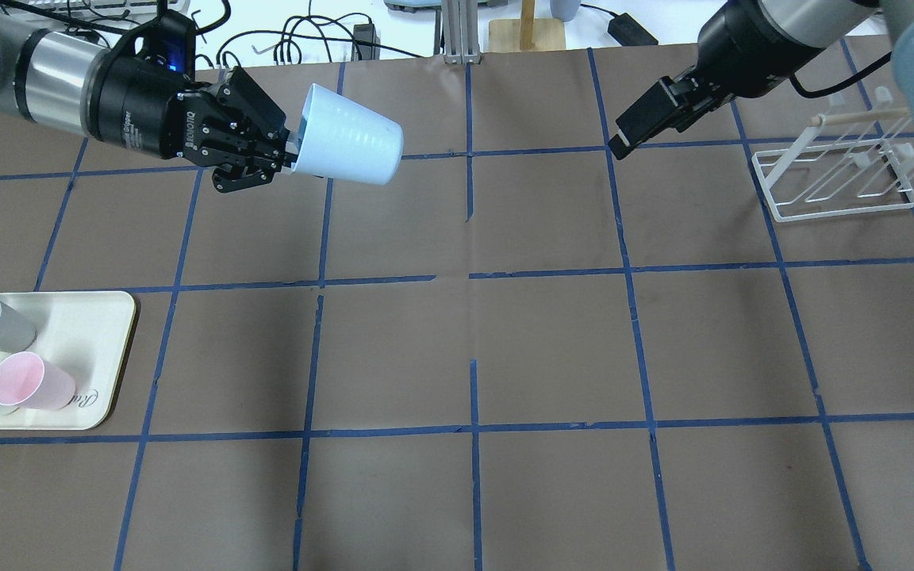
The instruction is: Transfer IKEA cup to right arm and place on rack
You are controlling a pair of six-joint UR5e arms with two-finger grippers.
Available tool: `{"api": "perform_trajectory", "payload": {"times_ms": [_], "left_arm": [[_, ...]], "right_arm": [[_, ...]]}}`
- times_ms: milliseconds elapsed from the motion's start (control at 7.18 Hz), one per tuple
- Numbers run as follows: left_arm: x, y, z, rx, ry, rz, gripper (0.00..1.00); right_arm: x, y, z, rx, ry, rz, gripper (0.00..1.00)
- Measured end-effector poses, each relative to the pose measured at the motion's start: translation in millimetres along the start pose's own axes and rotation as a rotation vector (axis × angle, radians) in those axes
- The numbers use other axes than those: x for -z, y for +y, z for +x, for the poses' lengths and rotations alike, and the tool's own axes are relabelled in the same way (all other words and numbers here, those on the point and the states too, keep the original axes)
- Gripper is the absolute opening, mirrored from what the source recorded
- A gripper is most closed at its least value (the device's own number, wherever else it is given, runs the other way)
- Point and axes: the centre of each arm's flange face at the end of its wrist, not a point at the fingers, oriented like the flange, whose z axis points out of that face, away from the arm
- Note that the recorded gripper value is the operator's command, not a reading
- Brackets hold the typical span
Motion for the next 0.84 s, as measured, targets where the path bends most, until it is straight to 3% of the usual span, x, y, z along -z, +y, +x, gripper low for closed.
{"api": "perform_trajectory", "payload": {"times_ms": [418, 835], "left_arm": [[-44, 19, 1, 0.048, 0.117, -0.011, 0.00], [-69, 25, 0, 0.110, 0.186, -0.031, 0.00]], "right_arm": [[3, 1, -7, 0.251, -0.161, 0.164, 1.00], [-1, 36, -48, 0.456, -0.276, 0.235, 1.00]]}}
